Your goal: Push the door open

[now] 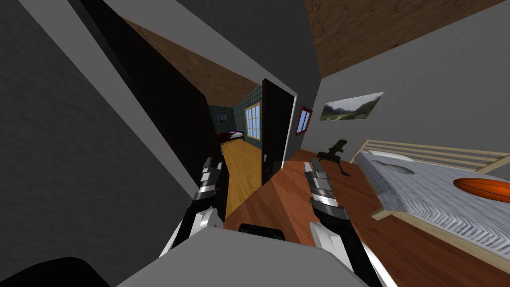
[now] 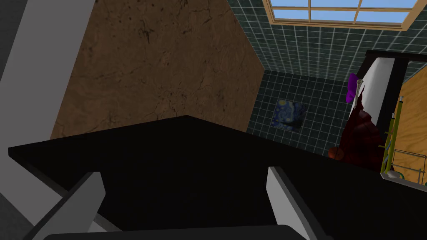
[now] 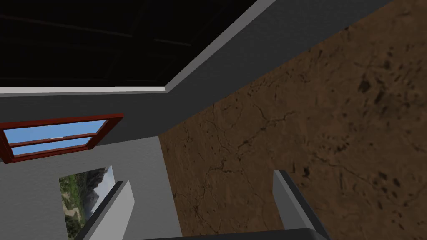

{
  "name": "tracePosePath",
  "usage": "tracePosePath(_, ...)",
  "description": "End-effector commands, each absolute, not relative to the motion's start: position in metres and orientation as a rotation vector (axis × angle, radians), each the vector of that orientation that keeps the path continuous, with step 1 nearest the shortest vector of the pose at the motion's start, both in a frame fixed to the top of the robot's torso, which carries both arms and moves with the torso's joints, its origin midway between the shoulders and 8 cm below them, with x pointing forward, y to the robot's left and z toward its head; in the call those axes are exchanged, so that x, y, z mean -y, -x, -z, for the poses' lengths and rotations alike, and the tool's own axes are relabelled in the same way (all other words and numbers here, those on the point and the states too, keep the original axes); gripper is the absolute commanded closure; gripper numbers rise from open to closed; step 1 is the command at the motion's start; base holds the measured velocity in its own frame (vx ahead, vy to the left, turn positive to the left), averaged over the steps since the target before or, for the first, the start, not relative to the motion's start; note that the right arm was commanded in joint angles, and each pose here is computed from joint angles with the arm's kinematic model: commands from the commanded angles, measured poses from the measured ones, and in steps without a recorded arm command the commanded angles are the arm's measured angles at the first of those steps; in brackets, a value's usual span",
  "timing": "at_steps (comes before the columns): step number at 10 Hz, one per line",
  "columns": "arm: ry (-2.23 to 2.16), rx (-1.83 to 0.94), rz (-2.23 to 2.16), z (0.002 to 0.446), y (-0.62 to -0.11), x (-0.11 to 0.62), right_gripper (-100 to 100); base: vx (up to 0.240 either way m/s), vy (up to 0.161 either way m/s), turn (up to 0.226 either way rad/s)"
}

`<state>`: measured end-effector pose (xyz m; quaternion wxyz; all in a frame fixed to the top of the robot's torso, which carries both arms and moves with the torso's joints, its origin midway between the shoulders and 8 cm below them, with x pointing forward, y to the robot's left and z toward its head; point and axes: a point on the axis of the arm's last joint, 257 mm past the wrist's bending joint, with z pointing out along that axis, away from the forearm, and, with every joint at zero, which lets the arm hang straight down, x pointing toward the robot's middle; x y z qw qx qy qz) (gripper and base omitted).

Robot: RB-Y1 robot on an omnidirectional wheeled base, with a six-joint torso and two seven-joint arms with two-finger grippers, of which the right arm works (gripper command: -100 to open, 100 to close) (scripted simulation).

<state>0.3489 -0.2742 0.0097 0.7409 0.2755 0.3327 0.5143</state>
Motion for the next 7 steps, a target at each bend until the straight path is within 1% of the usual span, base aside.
tracePosePath(1,-0.615,-0.745,-1.140,0.000,-0.355,0.271,-100,0.064,-0.022,0.073)
tracePosePath(5,-0.645,-0.789,-1.174,0.028,-0.369,0.262,-100,0.124,-0.051,0.073)
tracePosePath(7,-0.662,-0.813,-1.192,0.043,-0.376,0.256,-100,0.090,-0.052,0.068)
